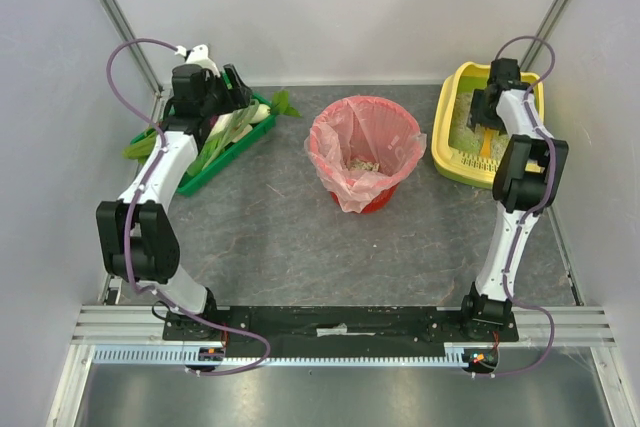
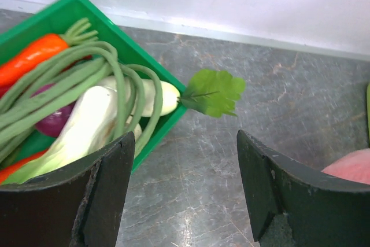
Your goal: Clean the litter box
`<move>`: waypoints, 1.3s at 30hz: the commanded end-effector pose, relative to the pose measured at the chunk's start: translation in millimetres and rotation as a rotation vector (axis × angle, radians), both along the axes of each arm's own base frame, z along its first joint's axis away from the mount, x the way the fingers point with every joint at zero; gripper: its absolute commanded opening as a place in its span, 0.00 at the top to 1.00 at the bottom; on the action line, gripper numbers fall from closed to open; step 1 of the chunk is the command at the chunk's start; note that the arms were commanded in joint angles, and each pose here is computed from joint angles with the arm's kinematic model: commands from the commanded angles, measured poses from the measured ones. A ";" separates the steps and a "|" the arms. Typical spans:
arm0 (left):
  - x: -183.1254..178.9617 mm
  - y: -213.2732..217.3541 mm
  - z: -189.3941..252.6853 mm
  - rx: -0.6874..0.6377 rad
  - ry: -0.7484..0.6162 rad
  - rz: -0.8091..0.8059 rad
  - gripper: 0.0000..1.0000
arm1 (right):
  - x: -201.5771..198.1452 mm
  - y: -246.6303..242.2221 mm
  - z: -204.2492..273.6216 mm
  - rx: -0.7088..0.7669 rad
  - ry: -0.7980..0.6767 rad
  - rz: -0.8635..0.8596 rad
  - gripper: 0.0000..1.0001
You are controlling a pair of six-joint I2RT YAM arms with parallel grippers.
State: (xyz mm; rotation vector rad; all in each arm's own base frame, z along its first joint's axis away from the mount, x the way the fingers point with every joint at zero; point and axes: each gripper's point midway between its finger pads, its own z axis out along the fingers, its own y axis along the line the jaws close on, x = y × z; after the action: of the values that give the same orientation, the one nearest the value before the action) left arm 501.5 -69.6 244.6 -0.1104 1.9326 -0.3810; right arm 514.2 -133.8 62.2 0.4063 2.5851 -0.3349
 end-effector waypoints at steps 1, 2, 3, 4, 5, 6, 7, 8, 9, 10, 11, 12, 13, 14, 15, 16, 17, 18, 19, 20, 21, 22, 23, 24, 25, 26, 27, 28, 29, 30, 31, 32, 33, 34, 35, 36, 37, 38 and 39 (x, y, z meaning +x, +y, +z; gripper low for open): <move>-11.2 27.7 44.6 0.035 -0.084 0.142 0.23 | 28.8 0.8 84.1 -0.022 -0.260 0.002 0.25; -13.8 29.3 44.6 0.036 -0.078 0.152 0.23 | 31.6 2.8 90.4 -0.023 -0.283 0.009 0.25; -16.5 33.3 42.1 0.039 -0.067 0.175 0.23 | 29.2 3.5 101.0 -0.026 -0.305 0.010 0.25; -20.6 34.2 44.5 0.037 -0.067 0.181 0.23 | 30.1 3.5 108.1 -0.028 -0.327 0.008 0.25; -23.6 34.5 44.2 0.034 -0.061 0.184 0.23 | 28.5 4.0 112.3 -0.026 -0.336 0.004 0.25; -26.7 35.1 41.6 0.026 -0.053 0.191 0.23 | 24.9 5.3 121.6 -0.025 -0.354 0.004 0.25; -30.7 35.5 47.1 0.017 -0.061 0.197 0.23 | 24.9 8.5 127.2 -0.016 -0.372 0.011 0.25; -35.0 39.5 42.8 0.018 -0.035 0.224 0.23 | 23.2 10.6 133.1 -0.009 -0.386 0.014 0.25; -37.2 42.4 46.3 -0.010 -0.025 0.260 0.23 | 17.7 11.9 146.5 -0.009 -0.414 0.016 0.25; -39.8 45.3 47.5 -0.022 -0.014 0.286 0.22 | 17.2 14.8 154.9 -0.008 -0.443 0.023 0.25; -45.0 47.6 50.1 -0.026 -0.005 0.303 0.22 | 14.9 18.5 162.3 -0.005 -0.463 0.034 0.25; -47.3 47.1 53.6 -0.043 -0.009 0.308 0.22 | 5.4 21.8 175.5 -0.009 -0.492 0.038 0.25; -49.5 47.0 55.3 -0.055 -0.012 0.314 0.21 | 4.0 23.2 186.1 -0.017 -0.527 0.047 0.24; -53.6 50.6 59.4 -0.067 -0.017 0.342 0.20 | -0.3 24.9 193.4 -0.021 -0.547 0.052 0.24; -56.6 51.0 56.8 -0.078 -0.002 0.352 0.20 | -12.4 28.2 202.6 -0.025 -0.569 0.059 0.24; -58.2 50.2 57.0 -0.080 0.001 0.348 0.19 | -13.6 29.3 213.2 -0.038 -0.613 0.071 0.24; -60.2 48.9 57.5 -0.085 0.003 0.342 0.19 | -18.6 31.0 219.7 -0.045 -0.639 0.078 0.24; -64.4 48.7 59.1 -0.094 0.008 0.346 0.19 | -32.9 34.1 224.2 -0.049 -0.661 0.084 0.24; -66.1 47.9 59.2 -0.094 0.009 0.343 0.17 | -34.7 34.0 236.9 -0.063 -0.718 0.090 0.24; -68.1 45.1 60.7 -0.098 0.004 0.326 0.17 | -39.7 36.3 242.9 -0.070 -0.745 0.102 0.23; -72.5 45.1 65.3 -0.090 -0.011 0.316 0.17 | -52.9 40.7 245.9 -0.071 -0.772 0.117 0.23; -74.7 44.4 66.8 -0.089 -0.016 0.312 0.15 | -54.4 42.0 257.5 -0.084 -0.831 0.129 0.22; -76.0 45.4 68.6 -0.085 -0.021 0.315 0.15 | -59.3 44.0 261.4 -0.090 -0.858 0.136 0.21; -77.5 45.8 74.4 -0.081 -0.033 0.312 0.14 | -71.3 46.6 258.8 -0.094 -0.874 0.142 0.21; -79.1 45.9 73.5 -0.077 -0.023 0.312 0.14 | -74.0 48.8 266.2 -0.100 -0.917 0.155 0.20; -79.6 46.1 76.1 -0.074 -0.025 0.311 0.14 | -81.3 51.1 277.6 -0.108 -0.964 0.162 0.19; -80.5 45.9 83.2 -0.081 -0.035 0.312 0.14 | -84.7 51.7 264.9 -0.105 -0.951 0.161 0.19; -80.8 45.6 82.5 -0.081 -0.027 0.311 0.14 | -86.5 54.0 266.7 -0.100 -0.969 0.170 0.18; -81.0 44.4 83.3 -0.087 -0.026 0.307 0.14 | -90.8 55.7 271.3 -0.100 -0.986 0.177 0.18; -81.0 43.5 84.7 -0.091 -0.029 0.303 0.14 | -92.9 57.6 265.6 -0.094 -0.979 0.186 0.18; -82.3 41.1 86.3 -0.099 -0.030 0.291 0.14 | -93.8 61.5 265.6 -0.083 -0.985 0.201 0.18; -82.4 39.3 86.4 -0.098 -0.032 0.279 0.14 | -97.7 62.0 266.3 -0.081 -0.993 0.199 0.17; -82.6 36.5 86.2 -0.096 -0.034 0.259 0.14 | -99.3 62.6 266.3 -0.078 -0.996 0.198 0.17; -83.0 30.9 86.3 -0.098 -0.036 0.224 0.15 | -100.6 63.5 268.2 -0.079 -1.005 0.200 0.17; -84.0 29.5 88.2 -0.097 -0.047 0.213 0.15 | -103.8 62.5 272.2 -0.087 -1.016 0.196 0.17; -84.8 28.4 88.6 -0.101 -0.051 0.207 0.15 | -104.9 62.6 270.2 -0.088 -1.015 0.197 0.17; -85.6 27.6 89.9 -0.105 -0.058 0.203 0.15 | -105.8 62.7 271.6 -0.097 -1.018 0.202 0.17; -86.7 23.6 91.8 -0.117 -0.070 0.181 0.15 | -107.9 62.3 272.5 -0.104 -1.021 0.202 0.17; -87.3 22.2 92.2 -0.120 -0.075 0.173 0.15 | -108.9 61.7 271.8 -0.109 -1.018 0.203 0.17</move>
State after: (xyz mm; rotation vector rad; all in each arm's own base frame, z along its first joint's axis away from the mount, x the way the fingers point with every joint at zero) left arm 420.3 -36.2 304.7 -0.3912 1.9064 -0.2923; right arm 410.9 -73.3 298.9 0.2192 1.7036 -0.1198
